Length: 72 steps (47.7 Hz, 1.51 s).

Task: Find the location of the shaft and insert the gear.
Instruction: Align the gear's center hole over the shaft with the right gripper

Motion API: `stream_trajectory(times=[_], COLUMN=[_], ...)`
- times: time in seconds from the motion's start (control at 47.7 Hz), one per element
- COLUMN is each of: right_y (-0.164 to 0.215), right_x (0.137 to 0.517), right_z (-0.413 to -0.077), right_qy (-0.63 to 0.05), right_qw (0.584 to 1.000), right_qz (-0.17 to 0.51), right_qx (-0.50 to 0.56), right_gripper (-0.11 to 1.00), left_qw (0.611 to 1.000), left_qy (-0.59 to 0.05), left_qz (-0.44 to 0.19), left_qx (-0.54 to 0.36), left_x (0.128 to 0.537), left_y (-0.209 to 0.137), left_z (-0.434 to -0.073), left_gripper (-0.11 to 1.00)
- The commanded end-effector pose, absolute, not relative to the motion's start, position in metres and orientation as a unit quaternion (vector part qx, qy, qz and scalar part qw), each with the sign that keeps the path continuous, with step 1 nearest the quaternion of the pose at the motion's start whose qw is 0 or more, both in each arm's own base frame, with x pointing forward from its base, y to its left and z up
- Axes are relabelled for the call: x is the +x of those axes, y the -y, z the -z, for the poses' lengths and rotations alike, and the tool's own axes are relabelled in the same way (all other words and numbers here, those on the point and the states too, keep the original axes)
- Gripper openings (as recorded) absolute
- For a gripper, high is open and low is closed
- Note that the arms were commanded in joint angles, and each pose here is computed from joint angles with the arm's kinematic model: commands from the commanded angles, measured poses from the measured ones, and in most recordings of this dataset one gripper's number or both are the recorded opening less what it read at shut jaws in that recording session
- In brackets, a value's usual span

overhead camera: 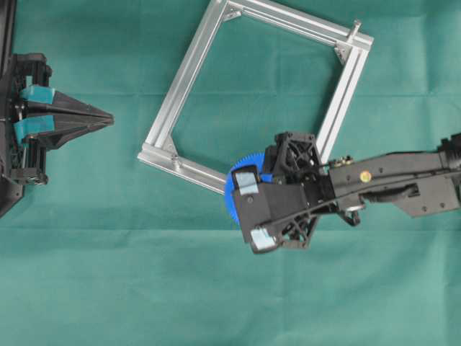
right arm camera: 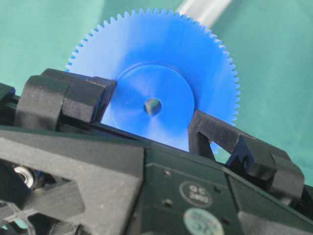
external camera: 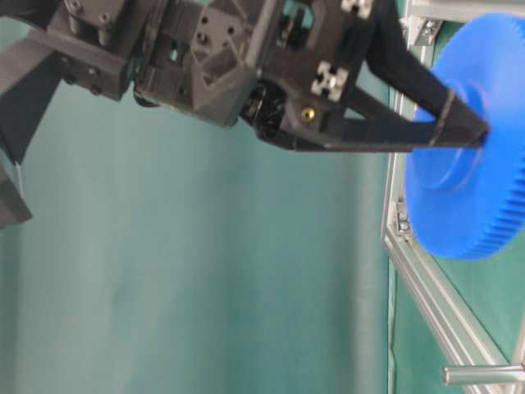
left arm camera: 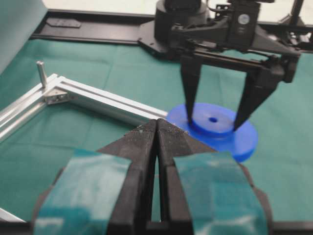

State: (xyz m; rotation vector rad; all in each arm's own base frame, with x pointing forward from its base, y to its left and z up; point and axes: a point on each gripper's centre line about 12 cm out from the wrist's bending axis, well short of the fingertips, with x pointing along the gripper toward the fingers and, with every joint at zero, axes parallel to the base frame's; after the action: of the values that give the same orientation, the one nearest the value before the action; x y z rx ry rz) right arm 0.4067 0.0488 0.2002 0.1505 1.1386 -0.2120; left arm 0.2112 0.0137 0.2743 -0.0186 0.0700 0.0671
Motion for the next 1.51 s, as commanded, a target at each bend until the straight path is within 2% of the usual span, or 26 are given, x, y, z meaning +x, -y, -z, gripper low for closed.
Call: stream_trajectory(times=[0.0,0.545,0.817,1.131,1.488], right_y=[-0.043,-0.028,-0.03,-0.058,-0.065], right_x=[0.407,0.373,0.361,0.381,0.393], right_z=[-0.211,-0.201,-0.2,-0.206,-0.21], right_qy=[-0.525,-0.535,-0.512,-0.479,-0.473], right_qw=[0.842,0.829,0.84,0.865,0.87], right_qz=[0.104,0.131,0.131,0.086,0.077], right_qx=[0.072,0.096,0.126,0.121,0.115], right_gripper=[0.68,0.68,0.68,0.69,0.68], left_qw=[0.999,0.999,0.999,0.999,0.999], left_qy=[-0.02,-0.022,-0.022,-0.022,-0.022], left_qz=[-0.034,-0.034,-0.034,-0.034,-0.034], left_qx=[-0.012,-0.013,-0.013,-0.013,-0.013], left_x=[0.214,0.214,0.214,0.214,0.214], left_y=[-0.014,-0.014,-0.014,-0.014,-0.014], left_z=[-0.285,-0.286,-0.286,-0.286,-0.286], left_gripper=[0.0,0.0,0.0,0.0,0.0])
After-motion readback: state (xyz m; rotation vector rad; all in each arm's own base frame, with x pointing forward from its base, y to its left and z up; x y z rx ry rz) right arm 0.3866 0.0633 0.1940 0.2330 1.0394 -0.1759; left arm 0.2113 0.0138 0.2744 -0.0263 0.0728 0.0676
